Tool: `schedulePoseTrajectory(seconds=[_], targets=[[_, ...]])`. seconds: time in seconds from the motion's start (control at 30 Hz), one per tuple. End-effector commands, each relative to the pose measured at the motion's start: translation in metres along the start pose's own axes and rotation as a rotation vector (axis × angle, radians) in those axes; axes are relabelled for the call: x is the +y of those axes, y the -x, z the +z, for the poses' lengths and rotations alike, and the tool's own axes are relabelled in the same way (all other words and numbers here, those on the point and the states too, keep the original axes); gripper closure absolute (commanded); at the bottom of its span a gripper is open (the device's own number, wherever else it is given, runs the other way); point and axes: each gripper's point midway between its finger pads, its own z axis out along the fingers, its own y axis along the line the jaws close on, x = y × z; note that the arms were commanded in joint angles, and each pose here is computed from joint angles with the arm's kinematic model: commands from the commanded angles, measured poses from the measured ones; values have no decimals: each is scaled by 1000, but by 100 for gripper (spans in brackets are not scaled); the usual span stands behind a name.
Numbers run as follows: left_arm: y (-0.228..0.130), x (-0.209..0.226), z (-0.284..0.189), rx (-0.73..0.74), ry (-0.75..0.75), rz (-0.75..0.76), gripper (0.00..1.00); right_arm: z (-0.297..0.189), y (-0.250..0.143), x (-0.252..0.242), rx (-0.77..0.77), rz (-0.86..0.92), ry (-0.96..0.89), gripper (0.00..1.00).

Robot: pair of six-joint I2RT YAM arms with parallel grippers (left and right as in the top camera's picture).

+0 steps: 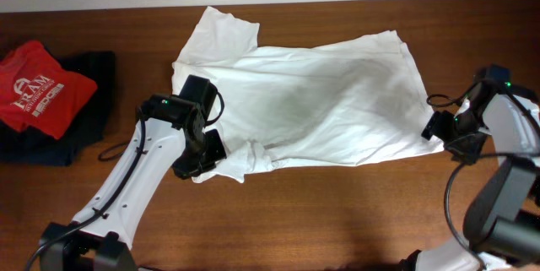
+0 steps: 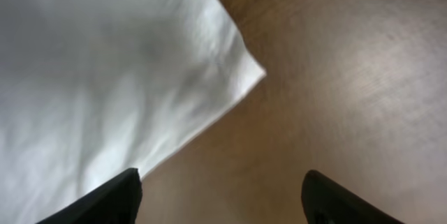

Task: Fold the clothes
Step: 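Grasp the shirt's bottom corners with both grippers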

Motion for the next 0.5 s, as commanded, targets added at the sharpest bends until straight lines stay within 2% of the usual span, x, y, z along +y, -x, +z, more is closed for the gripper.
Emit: schedulePoseTrajectory(seconds=[0.0,0.13,0.2,0.3,0.33,0.4,0.47], targets=[[4,-3,0,-25,-15,19,100,32,7,-5,37,38,-34,27],[8,-6,0,-39,-24,21,100,56,19,-6,29,42,-52,42],[10,-4,0,-50,-14,20,100,64,20,-17,30,59,-117,59],[11,-4,-1,-56,-13,20,99,65,21,-17,31,59,-116,91],[13,-2,-1,-67,1,20,99,65,20,-17,32,59,-116,96],[27,2,-4,-133,33,37,100,53,20,-16,57,55,-119,96],[60,-4,-31,-286,40,120,100,-1,37,-5,43,0,-89,96]])
